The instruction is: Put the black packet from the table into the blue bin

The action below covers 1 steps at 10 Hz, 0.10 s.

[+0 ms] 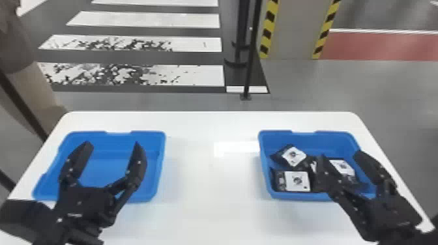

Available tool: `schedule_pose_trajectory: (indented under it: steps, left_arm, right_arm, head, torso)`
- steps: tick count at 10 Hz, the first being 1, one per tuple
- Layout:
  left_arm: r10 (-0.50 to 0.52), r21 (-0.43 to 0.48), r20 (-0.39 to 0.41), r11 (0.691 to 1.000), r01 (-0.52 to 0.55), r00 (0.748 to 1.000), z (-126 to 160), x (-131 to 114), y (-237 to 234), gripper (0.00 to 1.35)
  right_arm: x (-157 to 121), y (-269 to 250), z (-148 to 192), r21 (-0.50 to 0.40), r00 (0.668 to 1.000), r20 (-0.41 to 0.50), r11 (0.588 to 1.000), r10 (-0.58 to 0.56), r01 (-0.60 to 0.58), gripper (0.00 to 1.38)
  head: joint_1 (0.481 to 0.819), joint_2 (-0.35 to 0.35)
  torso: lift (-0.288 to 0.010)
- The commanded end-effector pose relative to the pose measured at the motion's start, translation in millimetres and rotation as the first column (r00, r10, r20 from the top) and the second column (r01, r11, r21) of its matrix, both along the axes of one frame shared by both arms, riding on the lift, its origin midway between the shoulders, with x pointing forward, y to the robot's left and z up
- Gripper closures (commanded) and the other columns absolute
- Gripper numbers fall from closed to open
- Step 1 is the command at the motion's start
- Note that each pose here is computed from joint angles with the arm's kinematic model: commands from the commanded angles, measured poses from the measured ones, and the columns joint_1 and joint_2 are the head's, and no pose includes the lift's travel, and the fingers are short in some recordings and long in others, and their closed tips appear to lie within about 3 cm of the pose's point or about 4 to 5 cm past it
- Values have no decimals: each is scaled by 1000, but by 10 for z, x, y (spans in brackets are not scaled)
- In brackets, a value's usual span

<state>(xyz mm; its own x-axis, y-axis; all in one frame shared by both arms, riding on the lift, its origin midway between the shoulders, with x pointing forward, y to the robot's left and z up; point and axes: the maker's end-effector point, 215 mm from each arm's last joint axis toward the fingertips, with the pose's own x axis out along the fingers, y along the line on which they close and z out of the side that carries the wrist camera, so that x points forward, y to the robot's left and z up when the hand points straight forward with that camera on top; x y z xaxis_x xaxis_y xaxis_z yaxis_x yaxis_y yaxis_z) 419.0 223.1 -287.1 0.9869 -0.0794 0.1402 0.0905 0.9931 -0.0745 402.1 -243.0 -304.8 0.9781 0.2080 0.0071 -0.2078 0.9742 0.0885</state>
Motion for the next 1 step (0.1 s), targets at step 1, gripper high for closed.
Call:
schedule_pose_trajectory:
  steps: [1]
  left_arm:
    - [0, 0, -1, 1000, 0, 1000, -3, -4, 2, 128]
  right_arm:
    - [0, -5, -10, 0, 1000, -2, 1000, -2, 2, 317]
  head:
    - [695, -28]
  torso:
    - [-110]
